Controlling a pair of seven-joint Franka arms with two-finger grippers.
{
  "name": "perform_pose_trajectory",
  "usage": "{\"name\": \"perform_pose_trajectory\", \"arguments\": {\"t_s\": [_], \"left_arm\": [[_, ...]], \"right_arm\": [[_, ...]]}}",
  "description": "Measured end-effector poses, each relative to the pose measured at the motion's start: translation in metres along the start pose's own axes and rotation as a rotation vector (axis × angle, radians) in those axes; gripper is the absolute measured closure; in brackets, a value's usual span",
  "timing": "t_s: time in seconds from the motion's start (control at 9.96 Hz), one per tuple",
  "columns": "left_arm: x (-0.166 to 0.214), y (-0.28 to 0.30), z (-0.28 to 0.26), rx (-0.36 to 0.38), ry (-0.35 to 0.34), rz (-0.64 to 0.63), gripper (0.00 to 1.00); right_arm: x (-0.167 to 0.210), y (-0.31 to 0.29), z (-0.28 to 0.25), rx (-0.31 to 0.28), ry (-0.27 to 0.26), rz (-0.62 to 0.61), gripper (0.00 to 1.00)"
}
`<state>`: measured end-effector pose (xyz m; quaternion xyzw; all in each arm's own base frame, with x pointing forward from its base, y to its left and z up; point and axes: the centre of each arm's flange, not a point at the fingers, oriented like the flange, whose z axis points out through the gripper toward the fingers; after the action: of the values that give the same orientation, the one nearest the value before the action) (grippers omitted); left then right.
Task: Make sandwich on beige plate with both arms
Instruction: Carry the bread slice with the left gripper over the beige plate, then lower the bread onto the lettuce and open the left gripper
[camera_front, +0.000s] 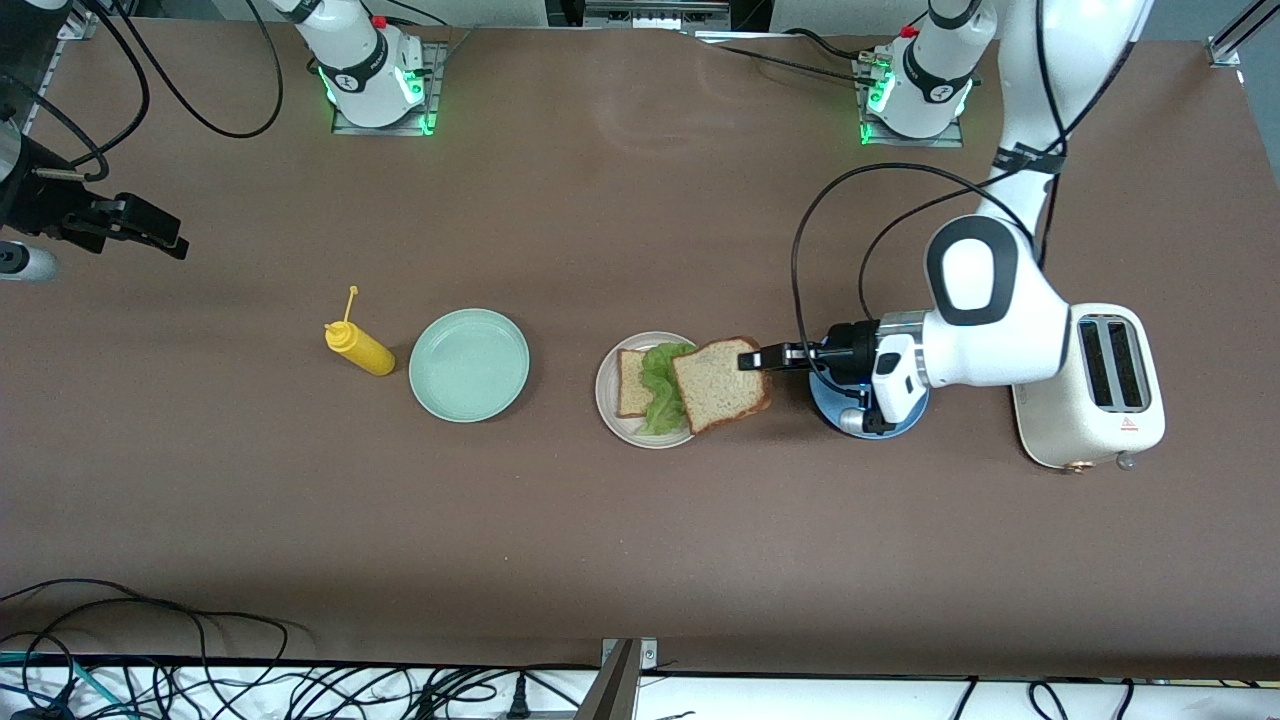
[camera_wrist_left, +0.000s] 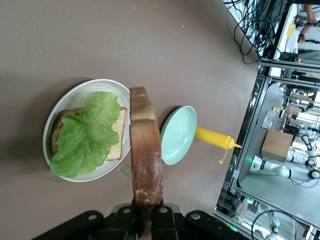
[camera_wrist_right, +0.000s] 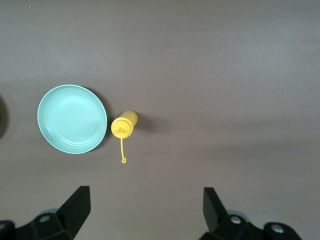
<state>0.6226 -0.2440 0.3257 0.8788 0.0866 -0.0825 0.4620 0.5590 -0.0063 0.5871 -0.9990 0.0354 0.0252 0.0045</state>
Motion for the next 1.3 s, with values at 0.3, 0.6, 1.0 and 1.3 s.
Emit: {"name": "perform_pose_trajectory", "arguments": {"t_s": [0.3,0.6,1.0,1.3], "left_arm": [[-0.022,-0.02,0.05,-0.047,0.087,0.025,0.91],[-0.042,-0.03,0.083,-0.006,0.087,0.056,0.91],[-0.05,-0.03,0.104,0.013,0.088,0.059,0.91],[-0.055,-0.036,0.12,0.026,0.106,0.041,0.91]], "right_arm": [[0.0,0.0,0.0,0.0,-0.001,0.001,0.0],[0.0,0.001,0.0,0.0,-0.002,0.001,0.0],[0.0,0.0,0.0,0.001,-0.002,0.001,0.0],[0.0,0.0,0.0,0.001,-0.002,0.0,0.0]]}}
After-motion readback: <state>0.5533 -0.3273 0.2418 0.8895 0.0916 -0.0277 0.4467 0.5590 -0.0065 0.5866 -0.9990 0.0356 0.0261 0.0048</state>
